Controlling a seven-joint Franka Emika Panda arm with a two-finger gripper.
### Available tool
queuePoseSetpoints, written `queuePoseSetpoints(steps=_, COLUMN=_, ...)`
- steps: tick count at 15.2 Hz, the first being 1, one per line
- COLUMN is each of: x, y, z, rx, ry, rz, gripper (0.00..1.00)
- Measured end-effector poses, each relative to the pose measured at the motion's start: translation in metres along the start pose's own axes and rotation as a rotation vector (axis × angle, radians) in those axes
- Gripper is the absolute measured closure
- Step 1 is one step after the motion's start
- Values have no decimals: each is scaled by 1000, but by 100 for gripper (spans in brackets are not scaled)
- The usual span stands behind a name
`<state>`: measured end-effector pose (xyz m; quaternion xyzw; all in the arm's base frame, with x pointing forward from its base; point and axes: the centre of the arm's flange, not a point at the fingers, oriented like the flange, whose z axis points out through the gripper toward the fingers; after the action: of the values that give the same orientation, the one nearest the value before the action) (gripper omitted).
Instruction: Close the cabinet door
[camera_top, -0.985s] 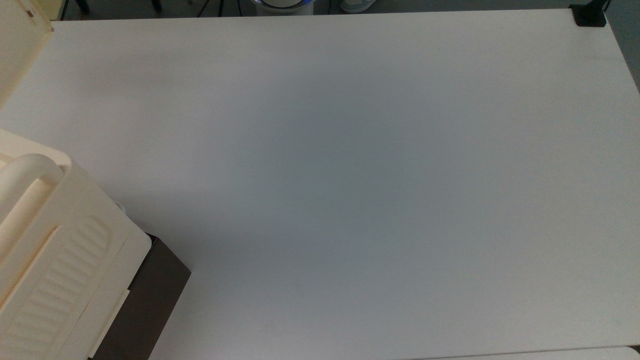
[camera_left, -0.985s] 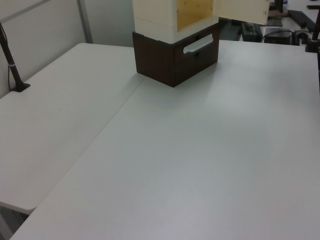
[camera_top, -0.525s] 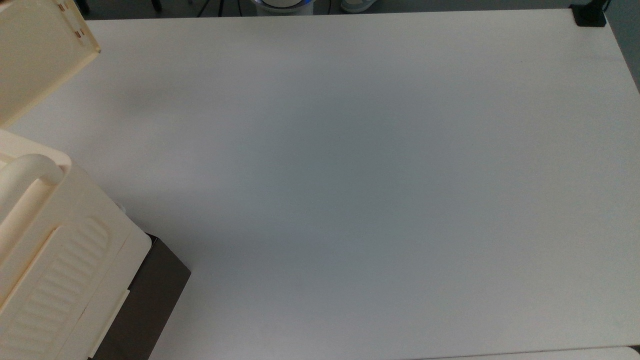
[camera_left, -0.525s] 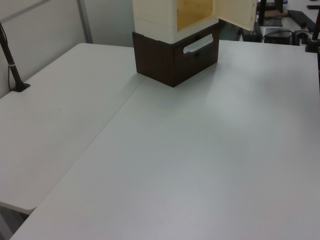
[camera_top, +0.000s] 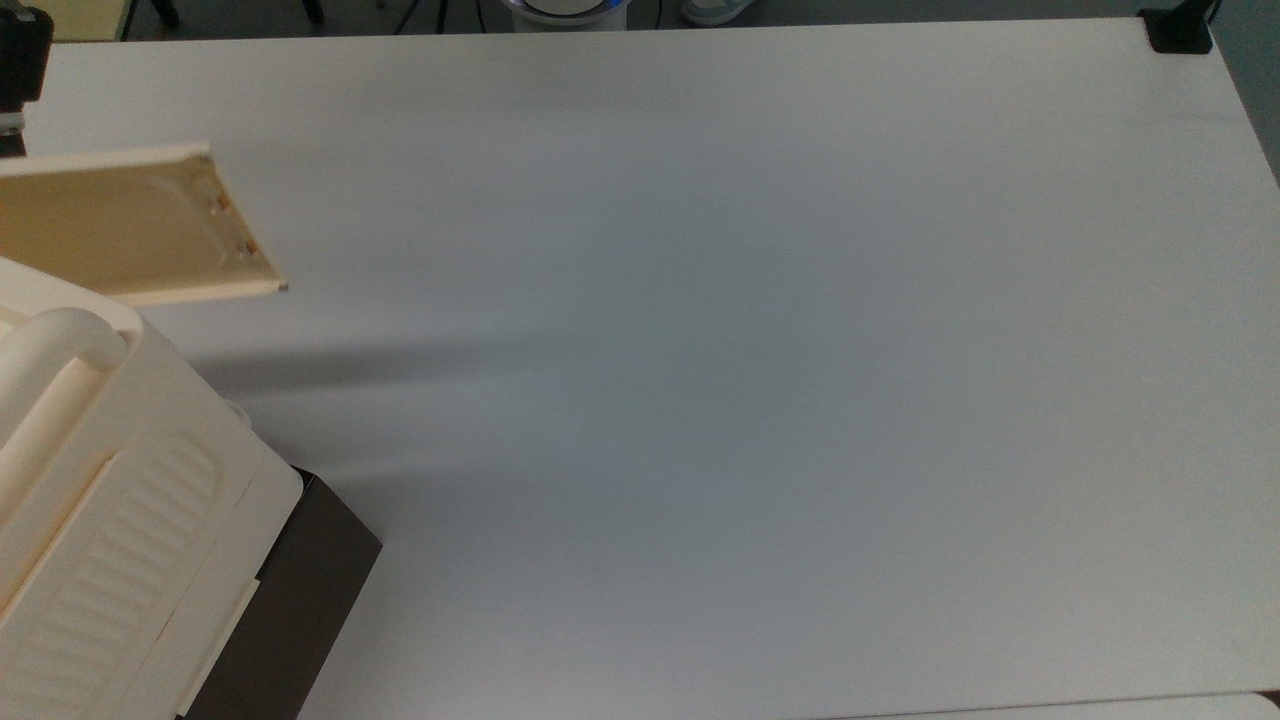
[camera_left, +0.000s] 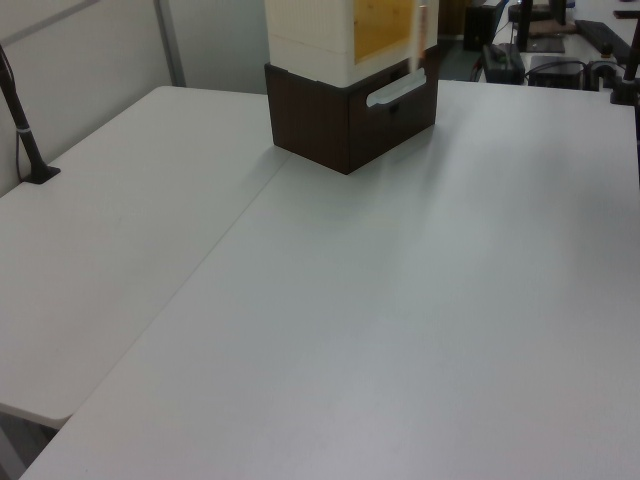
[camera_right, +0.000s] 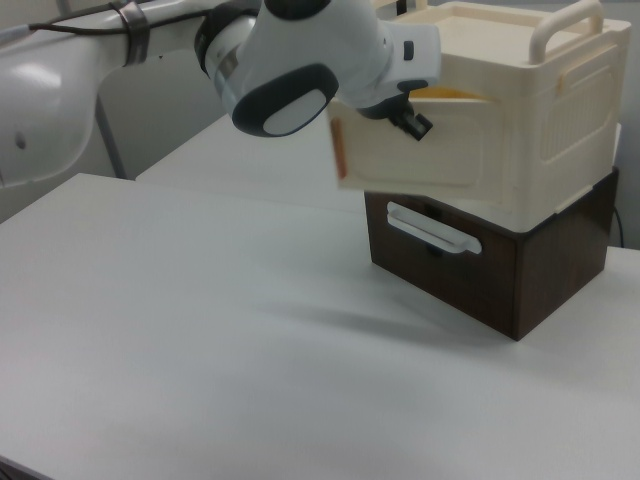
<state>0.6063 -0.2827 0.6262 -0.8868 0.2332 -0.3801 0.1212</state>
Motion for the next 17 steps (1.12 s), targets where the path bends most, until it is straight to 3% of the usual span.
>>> queuePoseSetpoints(steps=6, x=4, y=4, z=21, rx=9, ry=136, rz=76, gripper=99)
queuePoseSetpoints(steps=14, x=3, y=1, z=22, rx=14, ry=135, rz=73, gripper=99)
queuePoseSetpoints(steps=17, x=-3, y=-14, z=23, rx=35, ry=56, rz=36, gripper=99)
